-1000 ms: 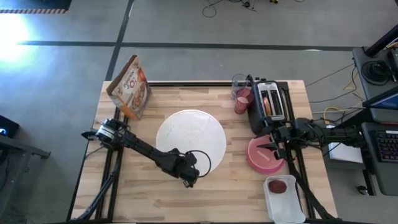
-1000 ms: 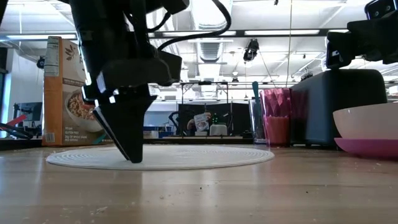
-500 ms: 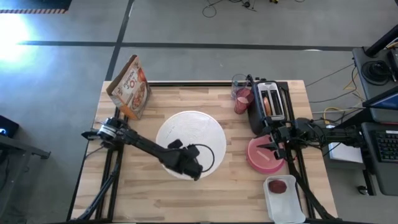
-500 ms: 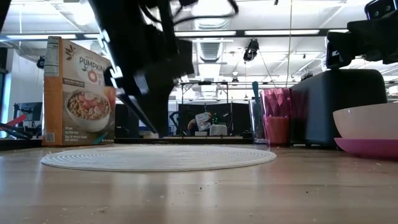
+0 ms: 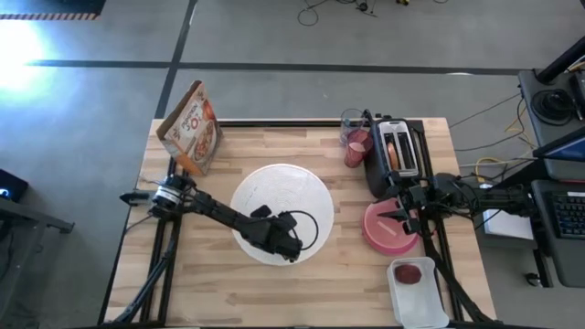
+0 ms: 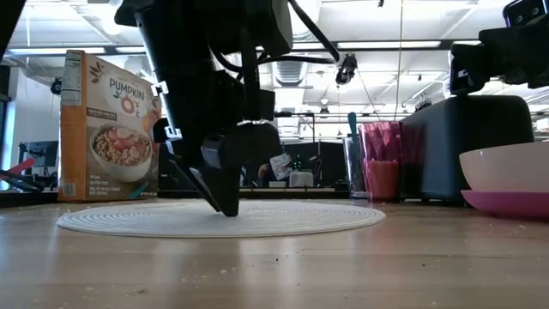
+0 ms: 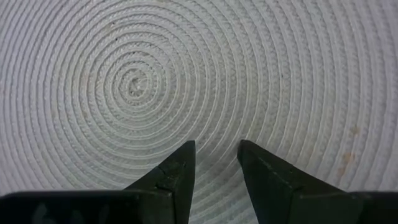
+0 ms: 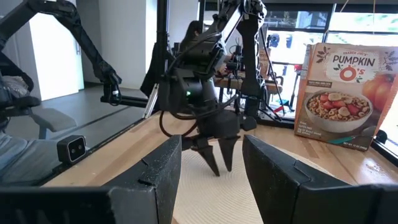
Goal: Arrange a breakfast setting
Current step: Adjust the white placemat, then put the orange bowl on the white placemat
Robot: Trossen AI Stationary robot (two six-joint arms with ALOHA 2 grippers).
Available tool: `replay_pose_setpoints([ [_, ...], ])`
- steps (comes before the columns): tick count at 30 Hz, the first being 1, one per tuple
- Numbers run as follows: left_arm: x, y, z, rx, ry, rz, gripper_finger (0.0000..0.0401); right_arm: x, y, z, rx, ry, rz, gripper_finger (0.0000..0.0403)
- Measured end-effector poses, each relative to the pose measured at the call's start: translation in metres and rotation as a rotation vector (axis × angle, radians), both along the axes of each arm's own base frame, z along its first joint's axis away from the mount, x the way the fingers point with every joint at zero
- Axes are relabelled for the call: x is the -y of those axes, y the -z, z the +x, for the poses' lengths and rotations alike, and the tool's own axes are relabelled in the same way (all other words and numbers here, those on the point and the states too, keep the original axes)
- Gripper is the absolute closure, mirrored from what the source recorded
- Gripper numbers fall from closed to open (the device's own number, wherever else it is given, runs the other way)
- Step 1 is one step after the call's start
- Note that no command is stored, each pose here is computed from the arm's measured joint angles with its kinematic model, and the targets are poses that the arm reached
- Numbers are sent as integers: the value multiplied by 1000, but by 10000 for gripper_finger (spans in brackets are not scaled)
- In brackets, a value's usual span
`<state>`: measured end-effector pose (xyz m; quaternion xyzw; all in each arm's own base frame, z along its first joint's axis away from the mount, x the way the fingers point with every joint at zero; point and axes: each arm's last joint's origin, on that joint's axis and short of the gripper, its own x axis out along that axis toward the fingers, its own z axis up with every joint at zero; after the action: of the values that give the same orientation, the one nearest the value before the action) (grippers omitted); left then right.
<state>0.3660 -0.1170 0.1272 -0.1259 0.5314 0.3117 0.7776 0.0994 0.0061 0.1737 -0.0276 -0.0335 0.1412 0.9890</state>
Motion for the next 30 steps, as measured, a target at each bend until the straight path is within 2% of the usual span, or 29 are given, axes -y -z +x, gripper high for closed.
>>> replay_pose_setpoints([
  [8, 8, -3, 0, 8, 15, -30, 285, 0, 0, 0, 1, 0, 0, 241],
  [13, 10, -17, 2, -1, 39, -17, 285, 0, 0, 0, 0, 0, 0, 241],
  [17, 12, -46, 6, 43, 53, 76, 285, 0, 0, 0, 0, 0, 0, 241],
  [23, 15, -59, 4, 64, 40, 232, 285, 0, 0, 0, 0, 0, 0, 241],
  [26, 18, -62, -1, 72, 14, 267, 275, 0, 0, 0, 0, 0, 0, 241],
  [30, 22, -66, -11, 64, -35, 256, 242, 0, 0, 0, 0, 0, 0, 241],
])
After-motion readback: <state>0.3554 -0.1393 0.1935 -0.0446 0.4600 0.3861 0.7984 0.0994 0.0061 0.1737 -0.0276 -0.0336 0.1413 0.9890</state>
